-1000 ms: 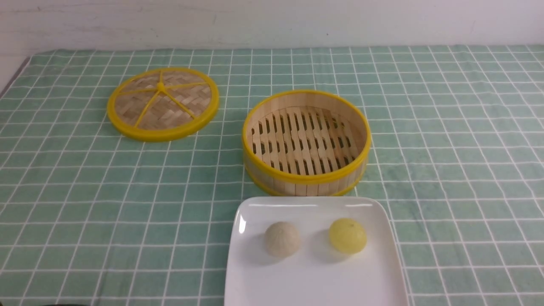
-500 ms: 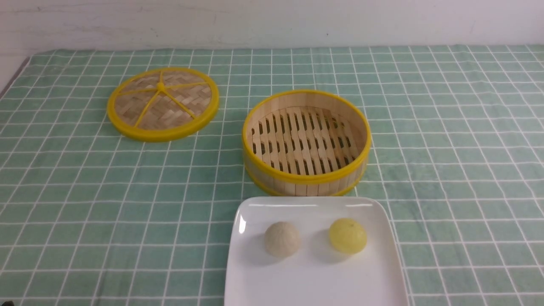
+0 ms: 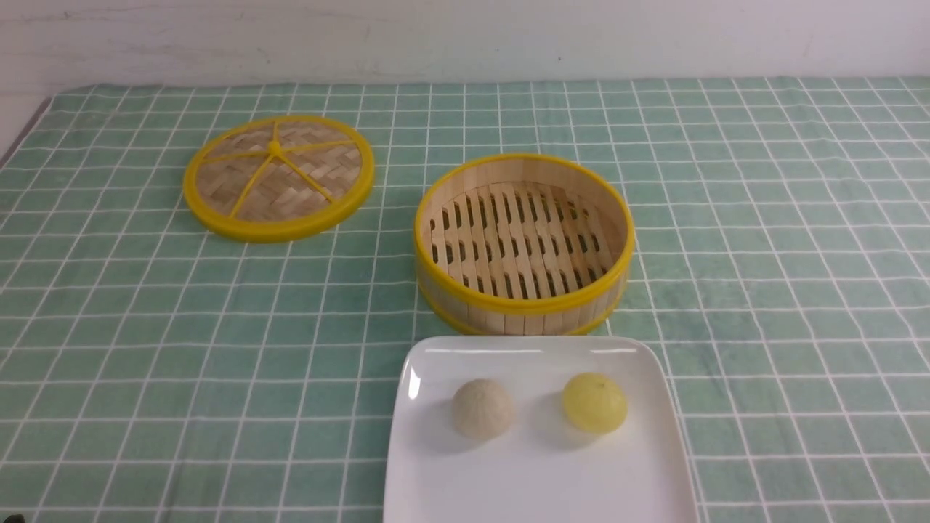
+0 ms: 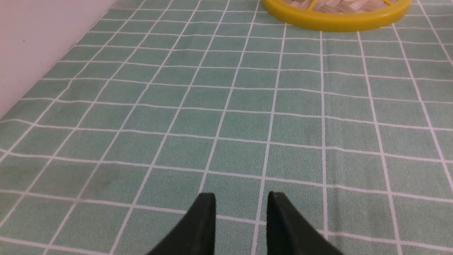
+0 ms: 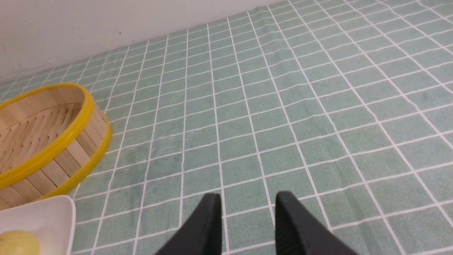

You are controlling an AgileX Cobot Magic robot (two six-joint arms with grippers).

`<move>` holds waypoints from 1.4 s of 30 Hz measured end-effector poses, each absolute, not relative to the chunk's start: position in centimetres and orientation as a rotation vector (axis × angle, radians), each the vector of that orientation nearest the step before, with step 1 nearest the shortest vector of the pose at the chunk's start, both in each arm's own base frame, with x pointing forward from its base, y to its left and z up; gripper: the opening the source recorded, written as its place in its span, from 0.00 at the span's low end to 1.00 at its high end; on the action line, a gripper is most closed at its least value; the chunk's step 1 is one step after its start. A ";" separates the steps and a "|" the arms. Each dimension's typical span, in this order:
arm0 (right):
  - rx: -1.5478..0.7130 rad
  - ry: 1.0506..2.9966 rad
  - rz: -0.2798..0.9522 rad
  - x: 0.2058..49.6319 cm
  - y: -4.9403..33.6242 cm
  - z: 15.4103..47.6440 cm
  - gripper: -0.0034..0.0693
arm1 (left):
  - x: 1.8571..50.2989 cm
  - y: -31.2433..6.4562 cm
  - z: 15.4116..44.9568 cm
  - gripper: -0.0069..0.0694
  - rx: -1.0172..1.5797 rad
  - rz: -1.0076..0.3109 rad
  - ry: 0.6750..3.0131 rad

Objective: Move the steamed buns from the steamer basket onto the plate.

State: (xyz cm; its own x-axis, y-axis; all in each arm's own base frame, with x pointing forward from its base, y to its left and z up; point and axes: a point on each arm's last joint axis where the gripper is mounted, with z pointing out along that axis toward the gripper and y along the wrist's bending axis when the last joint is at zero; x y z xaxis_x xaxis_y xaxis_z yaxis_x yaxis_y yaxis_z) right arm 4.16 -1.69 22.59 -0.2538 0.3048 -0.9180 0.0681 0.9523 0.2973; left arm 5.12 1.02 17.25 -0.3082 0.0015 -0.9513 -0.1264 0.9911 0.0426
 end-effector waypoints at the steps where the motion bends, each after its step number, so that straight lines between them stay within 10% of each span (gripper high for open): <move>1: 0.275 1.822 0.229 4.2 -1.7 22.6 0.37 | 5.1 1.0 17.2 0.40 -0.090 0.128 1.881; 20: 0.271 1.885 0.227 4.0 -1.6 22.0 0.38 | 5.1 1.0 17.2 0.40 -0.089 0.129 1.881; 32: -0.366 1.886 0.311 3.4 1.8 21.4 0.38 | 5.1 1.0 17.3 0.40 -0.088 0.130 1.881; 42: -0.451 1.829 0.330 3.4 2.3 21.4 0.38 | 5.1 1.0 17.3 0.40 -0.088 0.130 1.881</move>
